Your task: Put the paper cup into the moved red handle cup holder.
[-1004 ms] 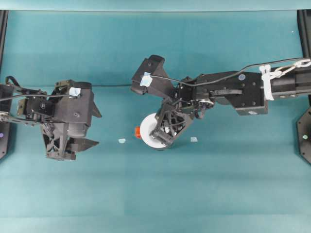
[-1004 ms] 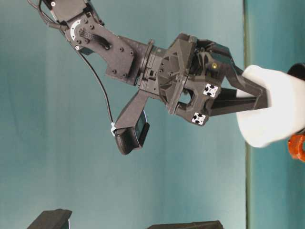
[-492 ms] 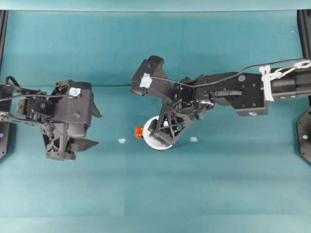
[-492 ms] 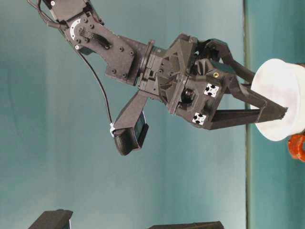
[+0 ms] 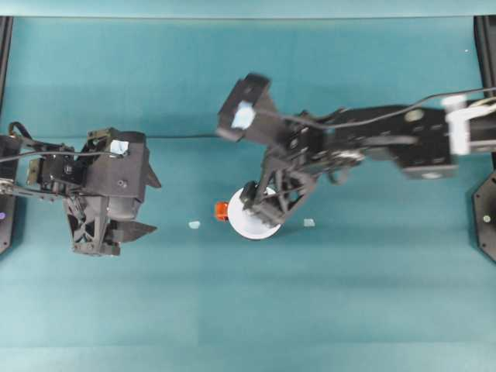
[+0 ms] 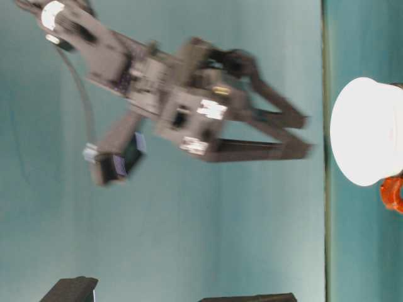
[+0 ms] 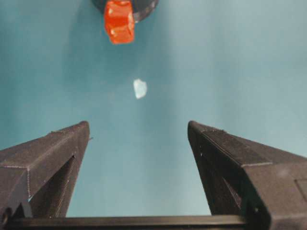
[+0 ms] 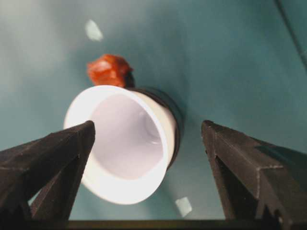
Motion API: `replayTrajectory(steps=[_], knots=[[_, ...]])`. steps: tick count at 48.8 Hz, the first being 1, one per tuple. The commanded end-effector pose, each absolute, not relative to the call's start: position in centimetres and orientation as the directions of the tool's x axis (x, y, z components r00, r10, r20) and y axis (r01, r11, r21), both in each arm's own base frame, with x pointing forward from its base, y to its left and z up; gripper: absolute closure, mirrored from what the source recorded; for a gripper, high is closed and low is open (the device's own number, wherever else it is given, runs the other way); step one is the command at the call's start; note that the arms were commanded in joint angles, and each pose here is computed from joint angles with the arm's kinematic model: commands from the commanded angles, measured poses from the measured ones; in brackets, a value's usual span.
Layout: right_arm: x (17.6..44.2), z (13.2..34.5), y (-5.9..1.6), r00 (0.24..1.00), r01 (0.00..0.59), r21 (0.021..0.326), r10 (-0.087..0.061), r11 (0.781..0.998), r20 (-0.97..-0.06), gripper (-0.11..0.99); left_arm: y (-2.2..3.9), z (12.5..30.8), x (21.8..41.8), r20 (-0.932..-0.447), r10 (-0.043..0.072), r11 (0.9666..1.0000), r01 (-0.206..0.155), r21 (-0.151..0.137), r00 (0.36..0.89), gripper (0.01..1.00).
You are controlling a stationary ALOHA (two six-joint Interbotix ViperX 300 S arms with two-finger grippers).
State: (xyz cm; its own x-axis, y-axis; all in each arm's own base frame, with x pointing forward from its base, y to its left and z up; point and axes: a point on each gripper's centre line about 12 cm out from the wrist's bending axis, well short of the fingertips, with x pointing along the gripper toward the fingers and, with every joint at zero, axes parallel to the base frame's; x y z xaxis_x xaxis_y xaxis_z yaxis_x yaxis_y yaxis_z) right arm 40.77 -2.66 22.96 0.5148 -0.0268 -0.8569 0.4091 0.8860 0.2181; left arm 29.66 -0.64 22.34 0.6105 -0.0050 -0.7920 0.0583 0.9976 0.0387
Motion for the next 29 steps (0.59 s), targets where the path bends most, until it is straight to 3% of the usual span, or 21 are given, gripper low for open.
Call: replayTrajectory(steps=[1,9,17,29], knots=[[39.9,26.2,-2.44,0.581,0.382,0.239,-0.031,0.893,-0.813,-0.06,-0.59,22.8,29.8,-0.781,-0.004,0.9977,0.055,0.040,0.625,0.103],[37.9,28.8,-2.20,0.637,0.361,0.261,-0.032,0.895,-0.770,-0.06,-0.59,22.6,29.5,-0.783,-0.004,0.9990,0.038,0.025,0.621,0.103],[35.6,30.0,-1.45,0.672,0.333,0.276,-0.022,0.902,-0.740,-0.06,-0.58,22.3,29.3,-0.788,-0.003,0.9998,0.019,0.010,0.615,0.103],[32.6,29.9,-0.23,0.734,0.213,0.228,-0.001,0.950,-0.679,-0.06,-0.58,22.3,29.1,-0.788,-0.003,0.9998,0.016,0.008,0.615,0.103]])
